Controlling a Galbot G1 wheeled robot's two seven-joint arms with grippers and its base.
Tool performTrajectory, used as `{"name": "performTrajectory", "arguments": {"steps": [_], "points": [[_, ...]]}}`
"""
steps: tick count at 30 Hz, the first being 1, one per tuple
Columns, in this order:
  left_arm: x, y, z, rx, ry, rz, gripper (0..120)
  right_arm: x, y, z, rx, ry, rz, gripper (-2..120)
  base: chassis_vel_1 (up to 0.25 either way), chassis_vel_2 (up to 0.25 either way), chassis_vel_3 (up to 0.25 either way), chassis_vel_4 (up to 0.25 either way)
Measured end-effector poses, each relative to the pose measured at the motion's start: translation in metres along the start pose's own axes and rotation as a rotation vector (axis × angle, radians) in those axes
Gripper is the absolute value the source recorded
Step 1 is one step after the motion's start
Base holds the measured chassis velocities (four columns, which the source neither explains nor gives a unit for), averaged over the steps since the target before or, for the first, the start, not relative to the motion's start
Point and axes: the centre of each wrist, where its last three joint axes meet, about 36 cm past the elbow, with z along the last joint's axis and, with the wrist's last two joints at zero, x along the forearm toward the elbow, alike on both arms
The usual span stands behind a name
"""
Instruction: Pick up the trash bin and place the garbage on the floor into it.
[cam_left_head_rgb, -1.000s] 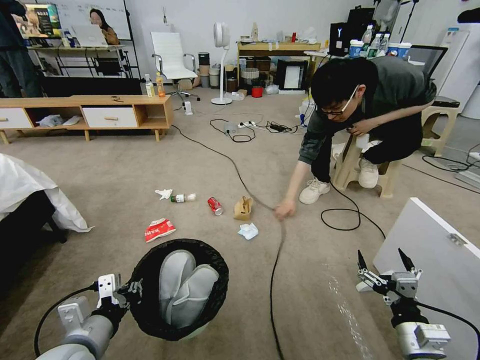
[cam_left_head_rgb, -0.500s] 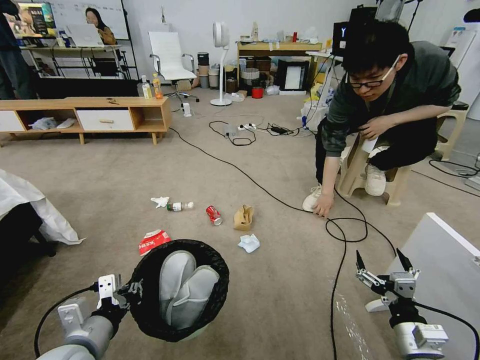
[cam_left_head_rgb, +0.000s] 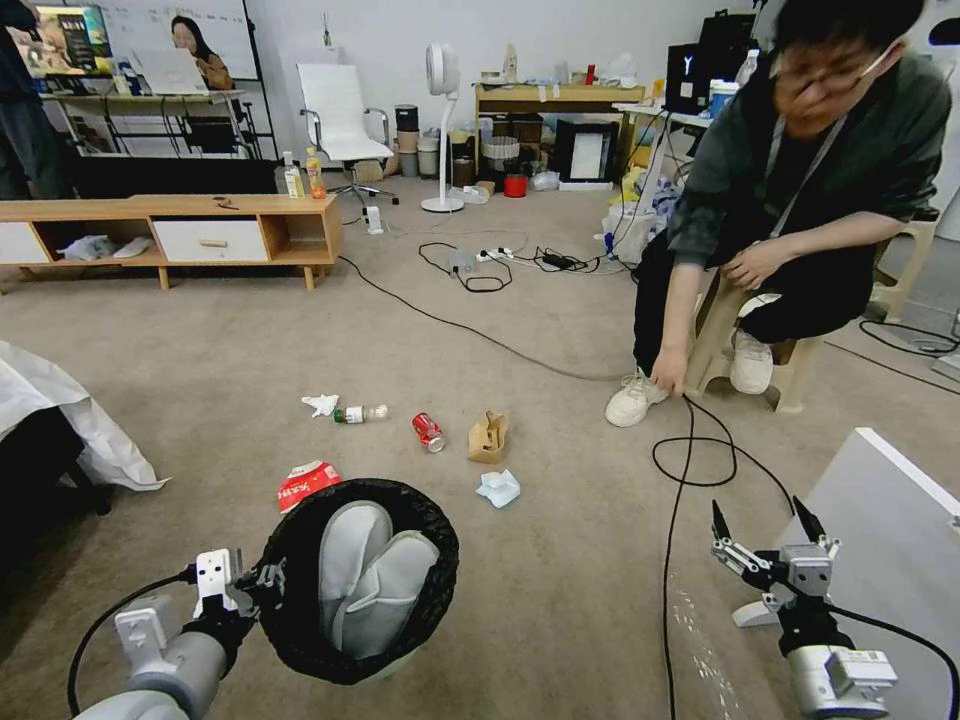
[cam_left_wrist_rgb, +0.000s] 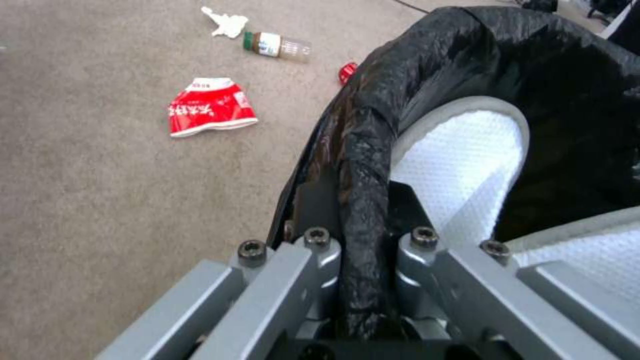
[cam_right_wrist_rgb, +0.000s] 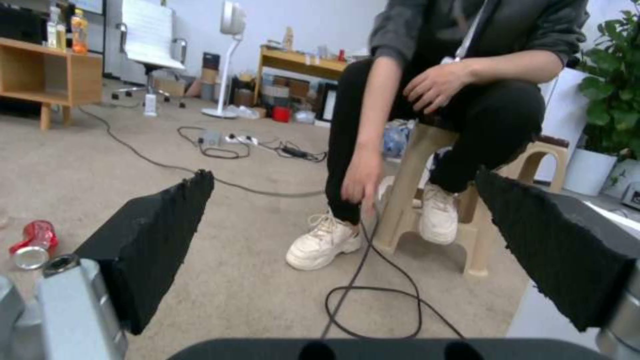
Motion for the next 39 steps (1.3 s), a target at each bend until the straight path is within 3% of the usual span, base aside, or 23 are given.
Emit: {"name": "performTrajectory", "arguments": {"steps": [7,18,39], "points": [[-0.0008,0.0002,-0.0003,0.001,-0.001,0.000,4,-0.0007,0.0001,0.0000,0.000,-0.001,0.004,100,-0.088,0.093,0.087,-0.086],[-0.0014,0.0013,-0.0006,0.003,-0.005,-0.002,4,-0.0020,0.0005,0.0022,0.000,0.002,0.005,100,-0.240,0.223,0.231,-0.241],[-0.0010,0.0023,-0.0021,0.005,-0.013,-0.005,4,-0.0042,0.0040,0.0049,0.001,-0.013,0.003,100,-0.332,0.349,0.350,-0.344]]}}
